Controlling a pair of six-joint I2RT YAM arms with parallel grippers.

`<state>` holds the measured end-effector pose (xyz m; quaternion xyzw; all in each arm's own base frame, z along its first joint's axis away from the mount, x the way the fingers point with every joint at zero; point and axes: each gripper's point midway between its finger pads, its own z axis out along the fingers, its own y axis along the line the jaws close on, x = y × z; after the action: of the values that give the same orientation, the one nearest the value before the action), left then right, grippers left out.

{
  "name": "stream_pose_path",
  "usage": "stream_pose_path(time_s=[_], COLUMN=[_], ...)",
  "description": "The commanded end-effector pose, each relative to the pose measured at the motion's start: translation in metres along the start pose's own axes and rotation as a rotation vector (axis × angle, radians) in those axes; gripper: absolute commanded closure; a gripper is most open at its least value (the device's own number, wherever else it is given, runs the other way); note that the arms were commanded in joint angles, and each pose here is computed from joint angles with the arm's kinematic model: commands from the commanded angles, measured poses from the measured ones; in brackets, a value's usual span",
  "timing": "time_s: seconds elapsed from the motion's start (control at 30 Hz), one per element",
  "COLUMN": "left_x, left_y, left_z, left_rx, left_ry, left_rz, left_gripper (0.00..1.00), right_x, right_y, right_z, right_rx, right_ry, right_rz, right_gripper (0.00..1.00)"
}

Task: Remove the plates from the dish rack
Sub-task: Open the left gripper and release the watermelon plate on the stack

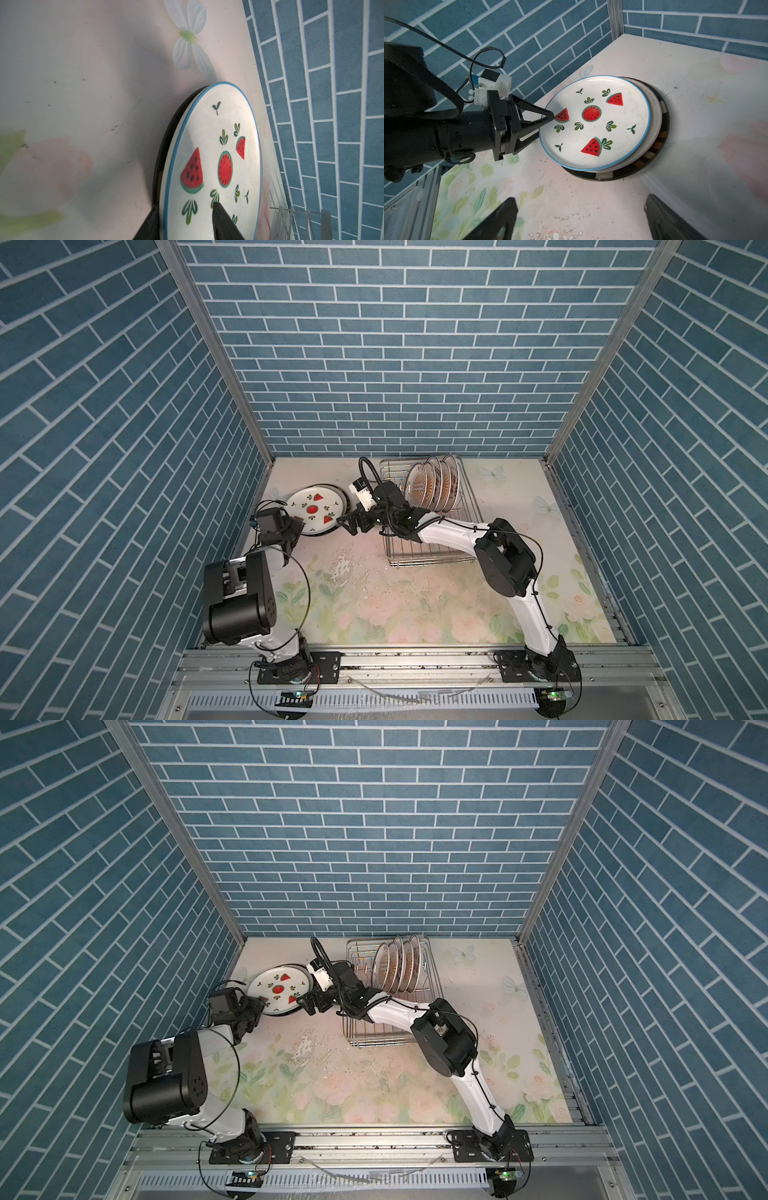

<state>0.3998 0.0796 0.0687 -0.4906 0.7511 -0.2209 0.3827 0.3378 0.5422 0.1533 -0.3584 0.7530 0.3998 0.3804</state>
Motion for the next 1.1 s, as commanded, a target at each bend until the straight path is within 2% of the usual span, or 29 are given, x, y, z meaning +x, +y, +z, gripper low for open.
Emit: stream_pose_path(time_s=[0.0,0.4,0.63,0.73,0.87,1.03,1.07], left_x=[-0.013,-0.005,-0.012,-0.014,-0.019,-0.011,-0.01], left_y=[-0.008,-0.005,-0.013,-0.016,-0.024,-0.023,-0.024], left_z=[0.001,0.008,0.005,0.0,-0.009,-0.012,-0.014], left_rx=[-0.005,-0.03,-0.013,-0.013,0.006,0.021,0.028], left_ry=[-0.041,-0.026,-0.05,-0.059,-0.085,-0.064,-0.064], left_rz=[0.033,0.048,0.048,0.054,0.058,0.066,0.068], left_gripper=[0.57,0.56,0.56,0.46,0.45,0.44,0.37], right_x=[0.016,0.02,0.017,0.014,0.011,0.016,0.007], right_y=[-0.002,-0.003,-0.001,0.002,0.008,0.014,0.021], right_z=[0.01,0.01,0.006,0.004,0.002,0.0,-0.005], right_rx=[-0.002,0.003,-0.006,-0.007,-0.015,-0.015,-0.02], right_ry=[0.033,0.04,0.035,0.034,0.031,0.042,0.025], right_rz=[-0.005,-0.004,-0.011,-0.022,-0.042,-0.065,-0.081], right_gripper=[0.03,0.03,0.03,0.03,0.03,0.03,0.03])
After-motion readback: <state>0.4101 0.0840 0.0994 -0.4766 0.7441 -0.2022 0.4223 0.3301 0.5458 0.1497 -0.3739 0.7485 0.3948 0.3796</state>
